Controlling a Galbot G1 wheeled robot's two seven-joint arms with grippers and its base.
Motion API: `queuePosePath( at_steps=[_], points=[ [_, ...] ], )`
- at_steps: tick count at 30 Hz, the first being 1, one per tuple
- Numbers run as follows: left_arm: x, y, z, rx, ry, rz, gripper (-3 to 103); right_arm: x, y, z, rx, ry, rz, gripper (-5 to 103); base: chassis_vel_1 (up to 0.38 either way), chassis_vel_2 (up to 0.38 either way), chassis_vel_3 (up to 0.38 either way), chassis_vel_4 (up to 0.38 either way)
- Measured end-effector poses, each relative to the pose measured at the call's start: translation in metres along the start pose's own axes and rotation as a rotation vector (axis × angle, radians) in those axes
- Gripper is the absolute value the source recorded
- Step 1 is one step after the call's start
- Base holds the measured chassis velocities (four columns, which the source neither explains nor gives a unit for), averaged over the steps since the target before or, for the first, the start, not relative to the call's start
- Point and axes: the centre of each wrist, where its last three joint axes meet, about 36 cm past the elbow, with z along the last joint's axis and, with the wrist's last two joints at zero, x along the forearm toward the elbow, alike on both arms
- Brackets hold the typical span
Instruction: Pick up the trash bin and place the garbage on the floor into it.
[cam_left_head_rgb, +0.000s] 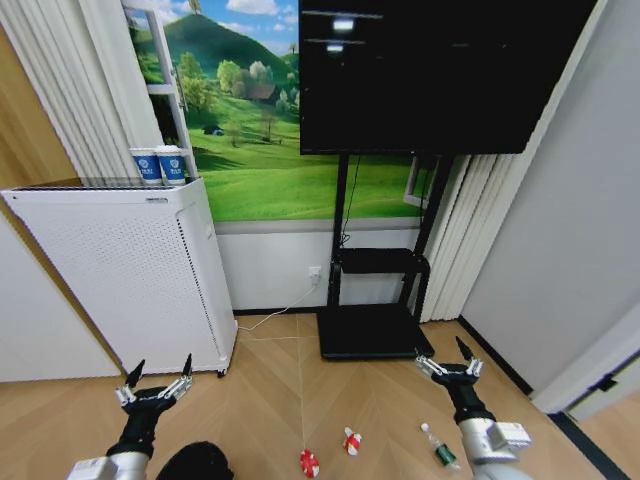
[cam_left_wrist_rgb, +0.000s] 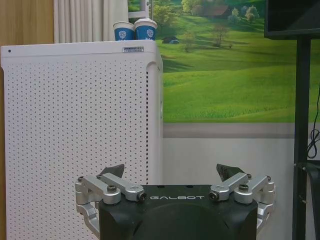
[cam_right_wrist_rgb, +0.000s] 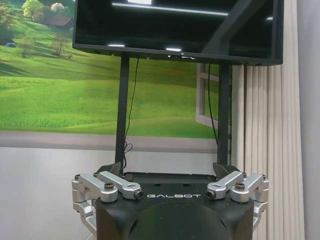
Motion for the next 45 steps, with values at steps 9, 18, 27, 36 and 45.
queuePosePath(
  at_steps=[9,18,27,36,45],
  points=[
    [0.0003,0.0000,0.0009,0.003,-0.006,-0.006,100,0.0022,0.0011,0.0020,0.003,-0.002,-0.003,100,0.000,0.000,0.000,0.000],
    [0.0009,-0.0015,0.0042,0.013,-0.003,-0.013,100,0.0030,0.0021,0.0029,-0.003,-0.003,-0.002,100,0.000,0.000,0.000,0.000],
    [0.0014,-0.0022,0.0057,0.032,-0.001,-0.042,100,0.0027,-0.0012,0.0062,-0.014,-0.038,-0.024,100,0.000,0.000,0.000,0.000],
    [0.0022,-0.0031,0.0063,0.038,-0.001,-0.049,100,0.0042,-0.0035,0.0073,0.004,-0.023,-0.049,100,0.000,0.000,0.000,0.000],
    [0.0025,-0.0032,0.0072,0.037,-0.004,-0.053,100,0.0037,-0.0035,0.0081,0.007,-0.018,-0.054,100,0.000,0.000,0.000,0.000]
  ],
)
